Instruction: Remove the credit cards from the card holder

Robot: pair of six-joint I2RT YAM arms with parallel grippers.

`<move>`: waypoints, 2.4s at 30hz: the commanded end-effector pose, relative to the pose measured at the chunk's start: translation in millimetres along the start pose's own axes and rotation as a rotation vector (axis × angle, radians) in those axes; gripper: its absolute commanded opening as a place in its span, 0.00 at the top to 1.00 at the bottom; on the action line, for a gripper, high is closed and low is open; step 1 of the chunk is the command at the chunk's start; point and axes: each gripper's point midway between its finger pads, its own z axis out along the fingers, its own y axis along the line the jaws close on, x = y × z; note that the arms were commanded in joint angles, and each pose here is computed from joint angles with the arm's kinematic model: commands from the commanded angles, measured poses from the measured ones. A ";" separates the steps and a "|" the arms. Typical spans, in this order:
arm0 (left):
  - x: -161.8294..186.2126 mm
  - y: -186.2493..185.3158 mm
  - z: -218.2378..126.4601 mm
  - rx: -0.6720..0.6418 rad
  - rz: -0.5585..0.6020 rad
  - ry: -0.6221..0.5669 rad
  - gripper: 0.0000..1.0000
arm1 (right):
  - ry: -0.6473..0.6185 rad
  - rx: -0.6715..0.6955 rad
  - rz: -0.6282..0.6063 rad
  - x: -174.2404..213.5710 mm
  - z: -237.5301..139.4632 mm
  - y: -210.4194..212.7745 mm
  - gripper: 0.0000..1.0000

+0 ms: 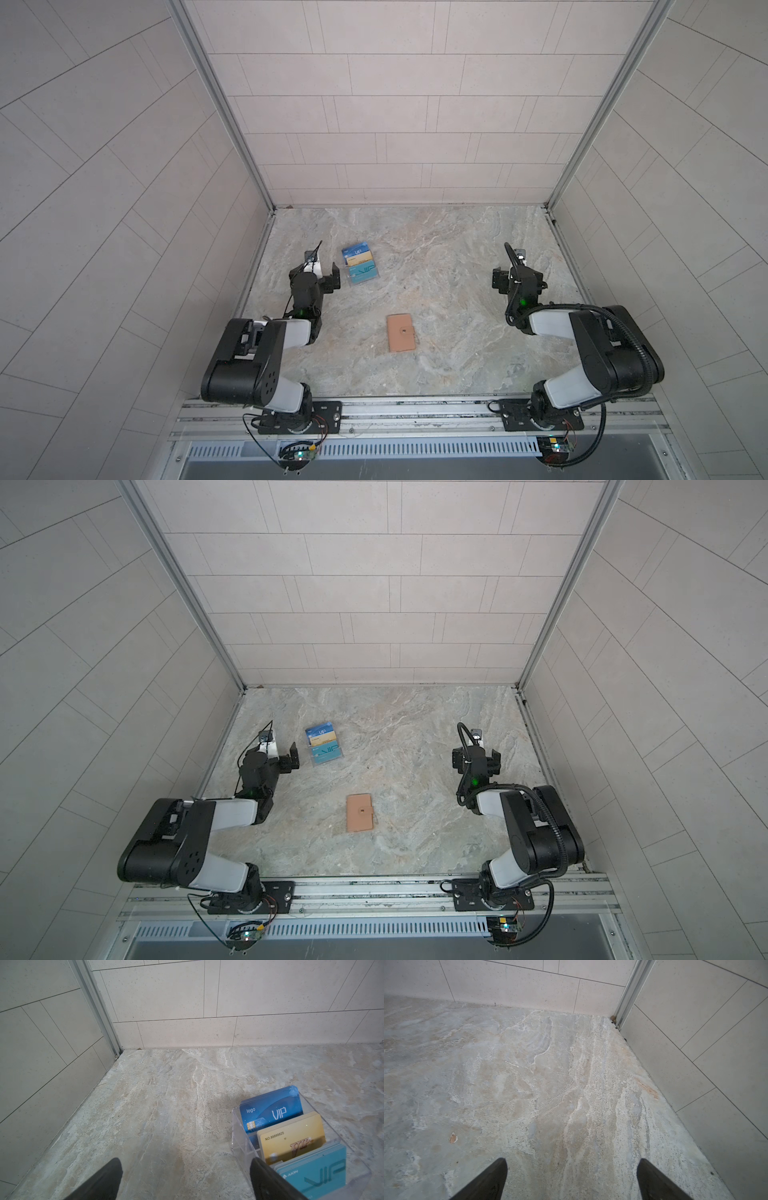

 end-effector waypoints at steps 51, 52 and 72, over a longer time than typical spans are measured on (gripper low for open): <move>-34.3 -77.4 -121.9 0.410 -0.346 0.470 0.00 | 0.353 -0.587 0.122 -52.4 -168.0 68.0 0.04; -29.1 -79.2 -125.5 0.421 -0.348 0.492 0.00 | 0.377 -0.608 0.118 -47.4 -171.6 70.6 0.05; 61.3 -143.5 -157.6 0.651 -0.580 0.698 0.07 | 0.748 -0.939 0.115 31.9 -212.5 160.1 0.34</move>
